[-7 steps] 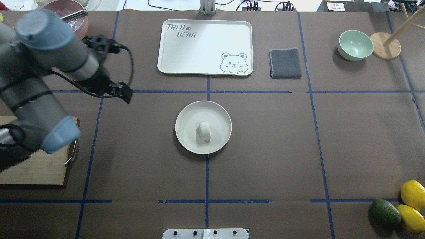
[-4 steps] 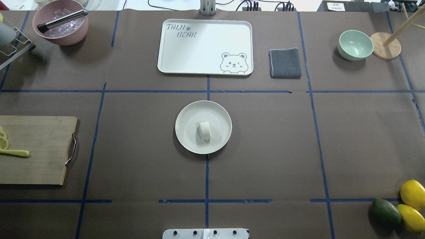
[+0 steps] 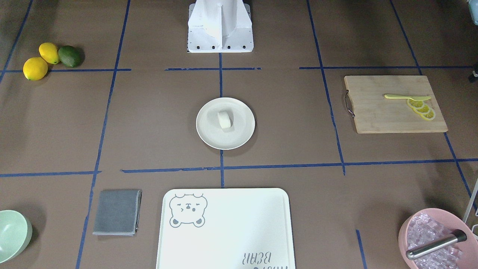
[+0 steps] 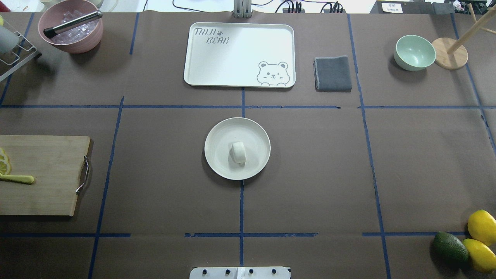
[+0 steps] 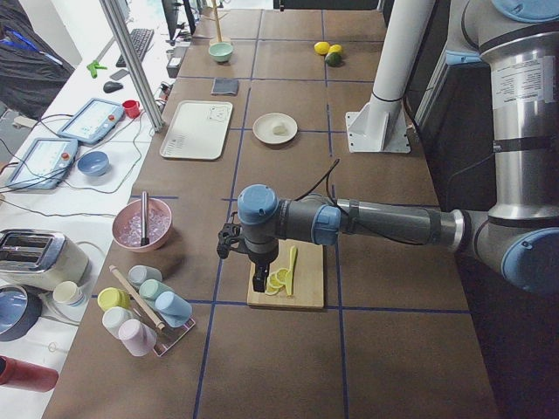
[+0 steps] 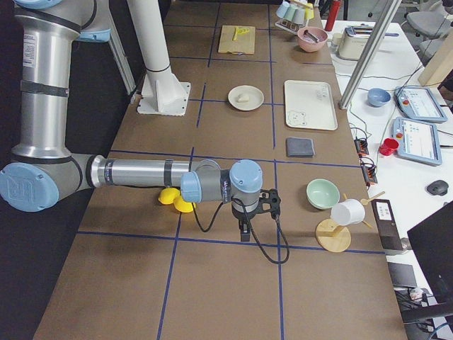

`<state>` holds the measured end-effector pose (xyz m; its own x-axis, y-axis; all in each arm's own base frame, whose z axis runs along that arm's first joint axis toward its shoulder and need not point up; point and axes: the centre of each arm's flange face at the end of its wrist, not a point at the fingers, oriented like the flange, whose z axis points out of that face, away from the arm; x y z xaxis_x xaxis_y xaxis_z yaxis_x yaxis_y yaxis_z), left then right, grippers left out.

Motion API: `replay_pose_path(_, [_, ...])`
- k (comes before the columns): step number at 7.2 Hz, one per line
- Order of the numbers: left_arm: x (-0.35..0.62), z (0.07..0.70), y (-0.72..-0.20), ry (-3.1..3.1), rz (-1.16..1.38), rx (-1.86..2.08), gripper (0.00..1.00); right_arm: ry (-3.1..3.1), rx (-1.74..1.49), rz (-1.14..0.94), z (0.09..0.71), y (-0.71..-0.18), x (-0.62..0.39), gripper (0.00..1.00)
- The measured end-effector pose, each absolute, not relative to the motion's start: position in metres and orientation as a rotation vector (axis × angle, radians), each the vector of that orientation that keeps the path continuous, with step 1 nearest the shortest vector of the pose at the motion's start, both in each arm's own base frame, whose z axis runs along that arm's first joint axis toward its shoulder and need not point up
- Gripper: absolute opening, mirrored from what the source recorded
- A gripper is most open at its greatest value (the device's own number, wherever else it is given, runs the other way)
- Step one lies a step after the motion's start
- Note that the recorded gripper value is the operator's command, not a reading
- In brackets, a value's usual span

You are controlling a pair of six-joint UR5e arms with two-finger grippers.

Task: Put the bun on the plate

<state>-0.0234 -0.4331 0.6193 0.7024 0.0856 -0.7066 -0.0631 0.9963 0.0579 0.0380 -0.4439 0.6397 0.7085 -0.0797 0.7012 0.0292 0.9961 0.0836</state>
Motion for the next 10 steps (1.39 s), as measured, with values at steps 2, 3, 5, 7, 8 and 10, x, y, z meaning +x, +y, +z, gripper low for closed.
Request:
replay_pose_path(2, [-0.0246,0.6354,-0.4326,0.772,0.073,0.004,1.0,-0.781,0.07,-0.064,0.6392,-0.4443,0.038,1.0])
replay_pose_path(3, [-0.0245,0.6379,-0.4334,0.768,0.074,0.001,1.0,-0.781,0.071,-0.065,0.6392,-0.4444,0.038,1.0])
replay_pose_path(5, [-0.0239,0.6369,-0.4345,0.766,0.077,0.003,1.0,-0.781,0.069,-0.063,0.6398,-0.4443,0.038,1.0])
replay_pose_path(7, [-0.0239,0.6349,-0.4349,0.767,0.079,0.007,1.0,-0.781,0.067,-0.06,0.6401,-0.4443,0.038,1.0])
replay_pose_path(8, [-0.0239,0.635,-0.4348,0.767,0.078,0.007,1.0,-0.781,0.065,-0.056,0.6403,-0.4443,0.038,1.0])
replay_pose_path(10, [-0.024,0.6353,-0.4349,0.767,0.078,0.006,1.0,-0.781,0.063,-0.052,0.6409,-0.4444,0.038,1.0])
